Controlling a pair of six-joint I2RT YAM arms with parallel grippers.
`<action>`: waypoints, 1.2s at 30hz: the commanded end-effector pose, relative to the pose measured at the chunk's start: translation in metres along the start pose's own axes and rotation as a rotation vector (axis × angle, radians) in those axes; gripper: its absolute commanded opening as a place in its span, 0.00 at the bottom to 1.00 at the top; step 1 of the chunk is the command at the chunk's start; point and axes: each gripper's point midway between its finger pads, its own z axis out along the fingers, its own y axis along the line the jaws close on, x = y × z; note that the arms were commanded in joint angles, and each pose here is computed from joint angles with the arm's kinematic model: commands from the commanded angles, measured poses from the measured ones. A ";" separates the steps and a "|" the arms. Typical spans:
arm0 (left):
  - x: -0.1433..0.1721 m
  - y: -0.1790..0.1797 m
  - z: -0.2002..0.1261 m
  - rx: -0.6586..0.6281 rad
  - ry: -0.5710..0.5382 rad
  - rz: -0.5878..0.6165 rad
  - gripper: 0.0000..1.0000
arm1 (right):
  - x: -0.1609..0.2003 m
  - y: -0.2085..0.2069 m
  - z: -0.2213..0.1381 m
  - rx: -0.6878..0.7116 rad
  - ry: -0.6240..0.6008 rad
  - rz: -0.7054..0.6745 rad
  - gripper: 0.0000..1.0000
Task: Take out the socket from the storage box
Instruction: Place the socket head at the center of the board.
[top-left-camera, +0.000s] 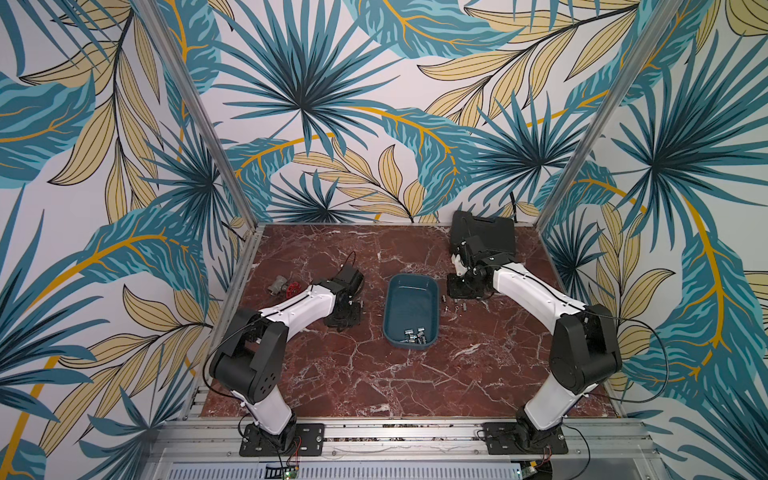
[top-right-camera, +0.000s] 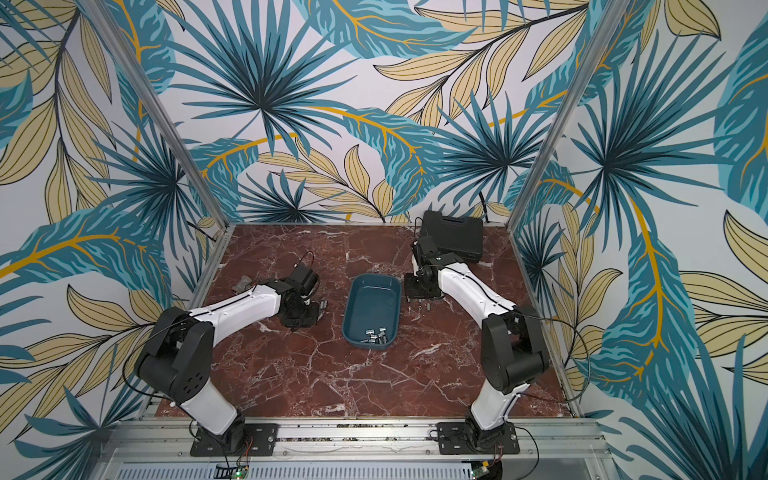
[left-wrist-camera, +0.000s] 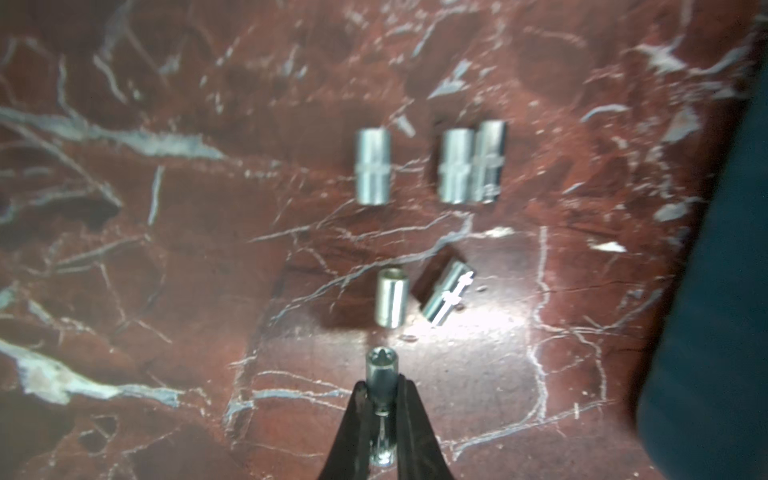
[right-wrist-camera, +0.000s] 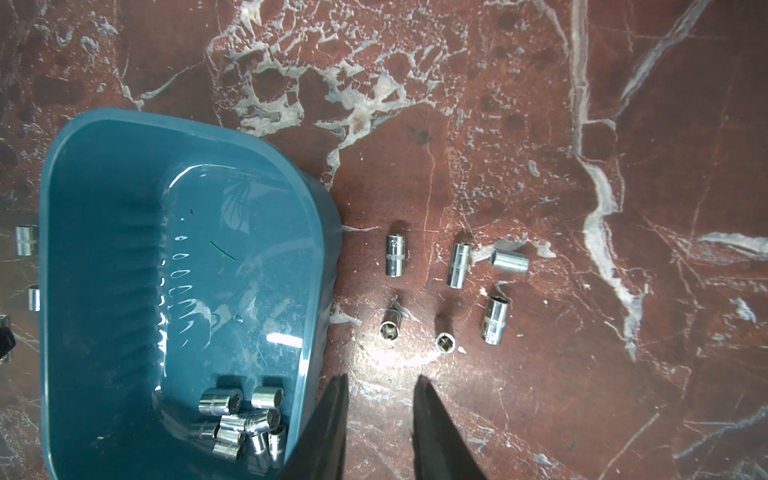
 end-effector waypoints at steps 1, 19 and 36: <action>-0.005 0.006 0.003 0.014 -0.024 -0.038 0.11 | 0.000 0.001 0.002 -0.010 0.013 0.006 0.29; -0.027 0.013 0.021 0.009 -0.003 -0.006 0.15 | 0.007 -0.004 0.003 0.010 0.015 0.013 0.29; -0.037 0.017 0.016 0.000 -0.029 -0.003 0.22 | 0.006 -0.004 0.000 0.008 0.013 0.014 0.29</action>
